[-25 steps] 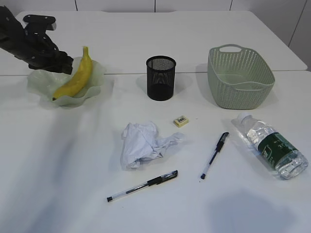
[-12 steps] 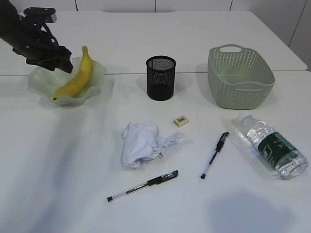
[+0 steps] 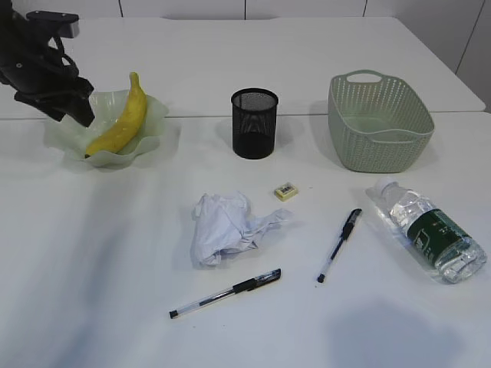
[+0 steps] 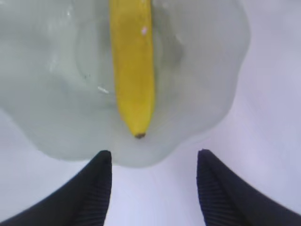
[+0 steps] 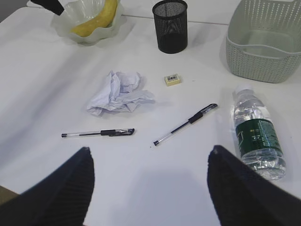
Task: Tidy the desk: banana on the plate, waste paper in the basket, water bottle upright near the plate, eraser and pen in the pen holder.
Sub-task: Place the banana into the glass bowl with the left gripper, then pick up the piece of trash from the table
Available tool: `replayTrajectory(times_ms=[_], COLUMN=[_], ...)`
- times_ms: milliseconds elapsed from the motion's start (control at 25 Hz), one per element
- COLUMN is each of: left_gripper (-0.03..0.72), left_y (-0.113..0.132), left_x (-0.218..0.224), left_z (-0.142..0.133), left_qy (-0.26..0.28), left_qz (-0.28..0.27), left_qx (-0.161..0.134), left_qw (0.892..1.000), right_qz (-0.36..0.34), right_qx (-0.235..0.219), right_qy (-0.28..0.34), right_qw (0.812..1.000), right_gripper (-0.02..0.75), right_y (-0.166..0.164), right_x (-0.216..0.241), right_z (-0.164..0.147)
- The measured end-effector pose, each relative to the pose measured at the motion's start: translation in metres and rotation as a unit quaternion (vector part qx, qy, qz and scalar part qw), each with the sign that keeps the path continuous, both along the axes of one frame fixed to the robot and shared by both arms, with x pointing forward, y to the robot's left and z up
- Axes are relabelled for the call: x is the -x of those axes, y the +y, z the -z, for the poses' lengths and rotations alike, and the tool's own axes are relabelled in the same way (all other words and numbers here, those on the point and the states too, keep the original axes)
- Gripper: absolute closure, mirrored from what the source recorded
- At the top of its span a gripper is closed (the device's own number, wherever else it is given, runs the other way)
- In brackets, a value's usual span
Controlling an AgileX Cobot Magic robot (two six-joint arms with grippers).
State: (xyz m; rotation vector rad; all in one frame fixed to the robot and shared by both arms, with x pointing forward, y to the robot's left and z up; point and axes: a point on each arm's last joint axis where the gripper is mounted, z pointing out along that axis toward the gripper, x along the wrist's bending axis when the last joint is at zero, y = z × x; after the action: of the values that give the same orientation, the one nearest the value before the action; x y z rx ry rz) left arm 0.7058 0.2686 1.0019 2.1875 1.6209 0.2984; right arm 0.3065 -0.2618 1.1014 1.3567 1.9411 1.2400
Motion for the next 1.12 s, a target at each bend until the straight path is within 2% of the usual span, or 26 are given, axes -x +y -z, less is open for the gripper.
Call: replayTrajectory(times_ms=[240,480,840,1120], left_gripper=[0.274,0.274,0.274,0.274], left_y=[0.007,0.011,0.012,0.013], left_x=[0.015,0.024,0.025,0.046], left_z=[0.004,0.006,0.004,-0.024], left_qy=[0.084,0.142,0.147,0.130], left_qz=[-0.018,-0.056,-0.100,-0.105], left_qx=[-0.036,-0.049,-0.040,-0.038], left_qw=[0.996,0.987,0.983,0.985], right_qz=[-0.002,-0.006,-0.011,-0.014], right_qx=[-0.007,-0.008,-0.009,-0.017], right_qy=[0.001,0.007,0.017,0.018], right_qw=[1.000,1.000,1.000,1.000], right_gripper=[0.183,0.183,0.183,0.183], right_y=[0.001,0.002,0.002,0.003], right_x=[0.000,0.001,0.002,0.003], right_z=[0.000,0.000,0.002,0.001])
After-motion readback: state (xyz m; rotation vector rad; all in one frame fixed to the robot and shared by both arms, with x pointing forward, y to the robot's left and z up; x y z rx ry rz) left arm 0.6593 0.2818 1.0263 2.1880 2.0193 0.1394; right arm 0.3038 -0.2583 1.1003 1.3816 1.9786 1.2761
